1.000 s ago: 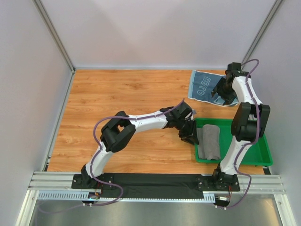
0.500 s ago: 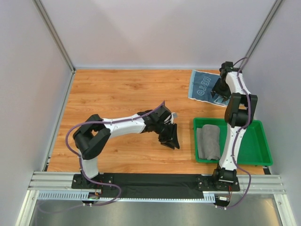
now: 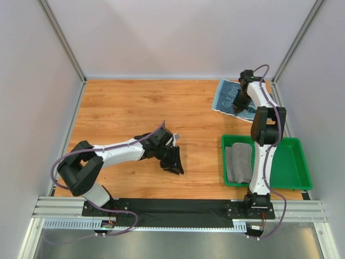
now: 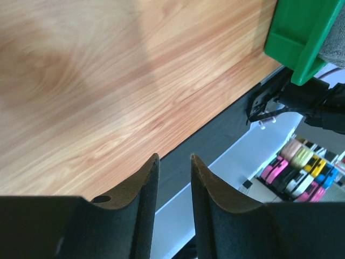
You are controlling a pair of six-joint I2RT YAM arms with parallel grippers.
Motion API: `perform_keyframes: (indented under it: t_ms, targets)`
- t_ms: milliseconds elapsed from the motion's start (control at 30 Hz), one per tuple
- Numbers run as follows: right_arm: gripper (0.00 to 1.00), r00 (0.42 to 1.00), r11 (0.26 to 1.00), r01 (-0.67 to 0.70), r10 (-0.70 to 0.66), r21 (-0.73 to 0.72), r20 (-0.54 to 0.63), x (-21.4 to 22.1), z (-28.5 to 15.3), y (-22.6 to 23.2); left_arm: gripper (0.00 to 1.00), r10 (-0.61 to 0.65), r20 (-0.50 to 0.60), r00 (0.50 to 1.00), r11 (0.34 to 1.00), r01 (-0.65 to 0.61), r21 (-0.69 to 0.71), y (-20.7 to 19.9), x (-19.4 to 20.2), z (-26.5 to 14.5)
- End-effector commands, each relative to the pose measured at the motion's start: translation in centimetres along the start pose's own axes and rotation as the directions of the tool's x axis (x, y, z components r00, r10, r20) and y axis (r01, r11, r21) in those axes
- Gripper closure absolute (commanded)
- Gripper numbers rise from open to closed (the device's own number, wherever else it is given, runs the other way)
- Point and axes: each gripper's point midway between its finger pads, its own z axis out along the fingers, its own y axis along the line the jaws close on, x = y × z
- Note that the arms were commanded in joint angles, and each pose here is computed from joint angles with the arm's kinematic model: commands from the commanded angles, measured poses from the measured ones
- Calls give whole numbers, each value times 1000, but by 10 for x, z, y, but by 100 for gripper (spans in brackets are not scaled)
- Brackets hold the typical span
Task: Roll the towels
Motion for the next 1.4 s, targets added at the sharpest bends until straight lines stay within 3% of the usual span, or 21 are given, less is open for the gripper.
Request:
perform_keyframes:
  t_ms: [0,100,200,267,333,400,433,467,567,600,667,700,800,867,1033,1167,1367]
  targets:
    - [100,985,934,172,-156,-315,76,29,-81,120,64,-8,110,994,1000,8,0,11,-10,-27]
    - [100,963,796,263,-250,-545,100,66,-139,198,64,-19,189,982,999,25,-31,27,-12,-56]
    - [100,908,514,384,-359,-767,214,134,-253,298,63,-78,308,948,988,116,-107,68,-17,-96]
    - [100,883,333,378,-409,-864,229,172,-304,326,63,-75,369,927,981,135,-141,84,-7,-125]
    - [100,866,252,353,-452,-901,212,212,-334,338,61,-93,464,881,962,200,-188,105,-9,-154]
    - [100,842,170,383,-469,-908,267,237,-374,328,60,-89,540,837,945,242,-220,114,2,-187]
    - [100,828,230,376,-519,-898,214,256,-340,317,56,-60,580,813,930,257,-263,121,3,-201]
    - [100,830,201,421,-479,-884,286,255,-367,301,46,-52,614,788,930,262,-258,119,10,-213]
    - [100,827,254,465,-467,-848,313,269,-356,256,34,-38,666,745,931,268,-247,113,11,-230]
    - [100,827,348,446,-512,-824,232,286,-304,235,33,-37,668,744,927,275,-255,112,12,-235]
    - [100,817,412,484,-528,-772,231,295,-275,205,33,-33,646,762,911,290,-295,116,11,-235]
    - [100,812,474,474,-561,-742,160,310,-240,184,33,-27,651,759,908,290,-301,113,9,-240]
    - [100,804,593,477,-593,-649,49,329,-186,144,32,-17,650,759,898,298,-324,111,2,-247]
    - [100,800,628,477,-600,-615,7,336,-166,134,31,-16,665,747,887,317,-335,114,-3,-250]
    - [100,794,683,499,-607,-533,-35,338,-138,117,31,-129,614,779,853,403,-332,128,8,-228]
    - [100,836,788,524,-549,-324,18,297,-125,96,31,-219,600,770,838,463,-289,141,19,-206]
    - [100,882,825,446,-472,-347,11,264,-122,85,31,-304,499,812,825,486,-289,164,23,-156]
